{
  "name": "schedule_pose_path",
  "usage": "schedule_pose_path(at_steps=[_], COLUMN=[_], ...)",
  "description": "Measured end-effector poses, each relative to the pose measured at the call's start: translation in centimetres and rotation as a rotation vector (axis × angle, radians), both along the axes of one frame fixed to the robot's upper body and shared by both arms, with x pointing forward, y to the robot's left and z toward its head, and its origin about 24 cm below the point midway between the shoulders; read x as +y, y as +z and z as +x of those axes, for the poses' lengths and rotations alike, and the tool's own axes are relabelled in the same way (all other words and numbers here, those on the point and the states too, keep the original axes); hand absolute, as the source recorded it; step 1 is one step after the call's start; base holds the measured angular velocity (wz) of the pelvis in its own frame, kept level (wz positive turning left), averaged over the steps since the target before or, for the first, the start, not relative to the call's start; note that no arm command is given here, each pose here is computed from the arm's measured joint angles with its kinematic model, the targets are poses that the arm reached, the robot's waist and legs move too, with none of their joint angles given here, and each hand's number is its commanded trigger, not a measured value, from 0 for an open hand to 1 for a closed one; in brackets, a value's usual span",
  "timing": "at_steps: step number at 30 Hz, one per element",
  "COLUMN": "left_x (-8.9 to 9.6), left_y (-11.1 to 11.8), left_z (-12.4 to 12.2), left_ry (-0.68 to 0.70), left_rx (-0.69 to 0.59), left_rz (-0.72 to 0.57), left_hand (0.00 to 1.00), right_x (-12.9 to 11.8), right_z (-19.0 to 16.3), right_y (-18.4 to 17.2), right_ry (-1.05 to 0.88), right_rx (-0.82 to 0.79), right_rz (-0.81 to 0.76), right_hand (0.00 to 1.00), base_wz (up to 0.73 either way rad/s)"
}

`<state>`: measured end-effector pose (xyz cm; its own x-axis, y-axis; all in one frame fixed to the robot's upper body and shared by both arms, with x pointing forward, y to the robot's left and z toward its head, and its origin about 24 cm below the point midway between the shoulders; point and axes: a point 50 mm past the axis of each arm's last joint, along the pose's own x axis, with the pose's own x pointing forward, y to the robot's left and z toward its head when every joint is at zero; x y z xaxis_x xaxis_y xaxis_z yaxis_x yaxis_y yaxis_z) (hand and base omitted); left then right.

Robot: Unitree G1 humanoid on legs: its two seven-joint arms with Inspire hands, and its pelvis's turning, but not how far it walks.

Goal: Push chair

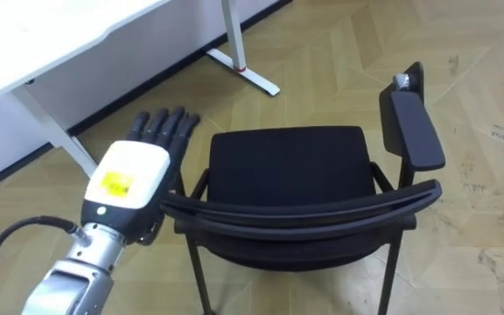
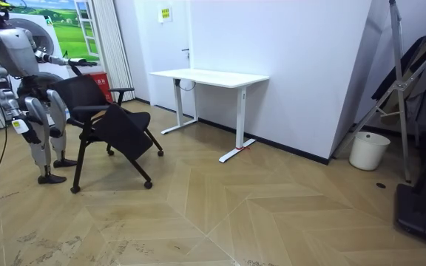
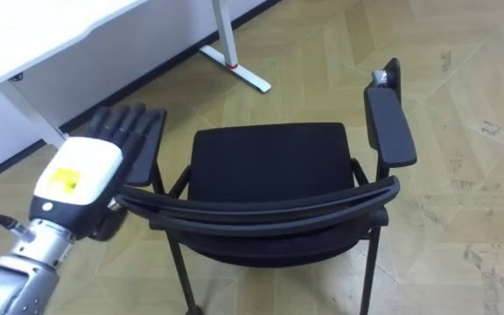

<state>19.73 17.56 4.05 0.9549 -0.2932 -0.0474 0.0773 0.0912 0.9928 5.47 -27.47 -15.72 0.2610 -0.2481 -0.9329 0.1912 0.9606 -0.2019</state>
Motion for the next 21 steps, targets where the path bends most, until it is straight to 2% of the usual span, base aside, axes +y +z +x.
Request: schedule_pose_path(at_steps=[8,21], left_x=[-1.7,-1.5], left_y=[0.6,1.9], left_z=[-0.8,-1.0], left_ry=[-0.141,-0.188], left_rx=[0.077,0.129], left_rz=[0.046,0.129], left_hand=[0.0,0.0], right_x=[0.1,0.1], right_z=[1.8,2.1], right_y=[0.2,0.3], right_ry=[0.027,0.026], right_rx=[-0.045,-0.045], right_rz=[0.022,0.032], right_hand=[0.0,0.0], base_wz=[-0.01,0.0])
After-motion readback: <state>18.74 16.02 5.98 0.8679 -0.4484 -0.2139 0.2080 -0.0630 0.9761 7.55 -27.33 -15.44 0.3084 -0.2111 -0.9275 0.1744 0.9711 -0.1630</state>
